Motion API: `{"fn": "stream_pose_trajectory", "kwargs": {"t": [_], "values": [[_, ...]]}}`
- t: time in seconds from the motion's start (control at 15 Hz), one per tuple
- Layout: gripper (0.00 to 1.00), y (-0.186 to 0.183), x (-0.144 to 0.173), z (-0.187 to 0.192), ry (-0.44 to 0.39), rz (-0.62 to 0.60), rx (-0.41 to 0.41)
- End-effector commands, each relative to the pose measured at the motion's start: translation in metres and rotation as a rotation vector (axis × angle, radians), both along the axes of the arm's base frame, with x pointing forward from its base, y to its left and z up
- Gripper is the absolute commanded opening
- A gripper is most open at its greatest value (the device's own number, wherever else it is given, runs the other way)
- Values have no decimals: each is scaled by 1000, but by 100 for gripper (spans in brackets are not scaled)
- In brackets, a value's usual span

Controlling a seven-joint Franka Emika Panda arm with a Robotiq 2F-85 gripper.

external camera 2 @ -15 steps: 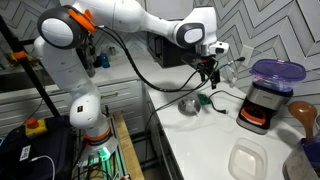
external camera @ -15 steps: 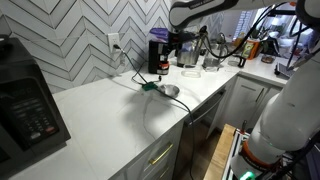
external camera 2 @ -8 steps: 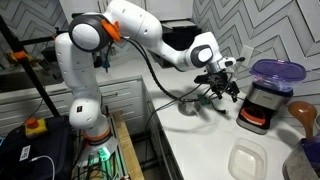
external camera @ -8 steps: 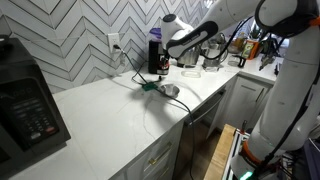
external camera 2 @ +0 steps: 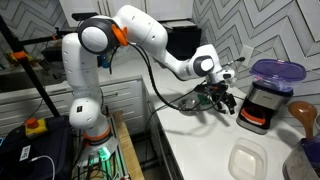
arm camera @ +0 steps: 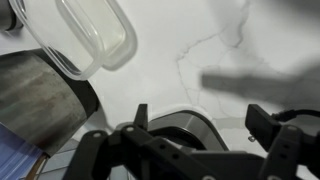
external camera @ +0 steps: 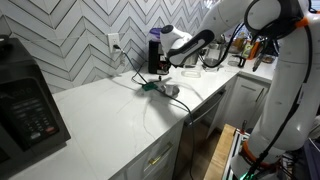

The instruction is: Pick up the heart shaped cookie cutter and place it on the left side of the kitchen counter

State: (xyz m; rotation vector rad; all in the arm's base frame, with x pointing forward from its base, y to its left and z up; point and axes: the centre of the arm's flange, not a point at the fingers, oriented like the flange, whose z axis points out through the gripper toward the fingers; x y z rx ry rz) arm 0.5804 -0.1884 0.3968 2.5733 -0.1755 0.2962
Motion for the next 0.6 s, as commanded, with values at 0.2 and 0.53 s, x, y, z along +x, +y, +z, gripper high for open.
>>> {"fn": "stream_pose_trajectory", "kwargs": {"t": [0.2, 0.53], "values": [[100, 2, 9, -10, -114, -51, -91], [100, 0, 22, -17, -232, -100, -173]]}}
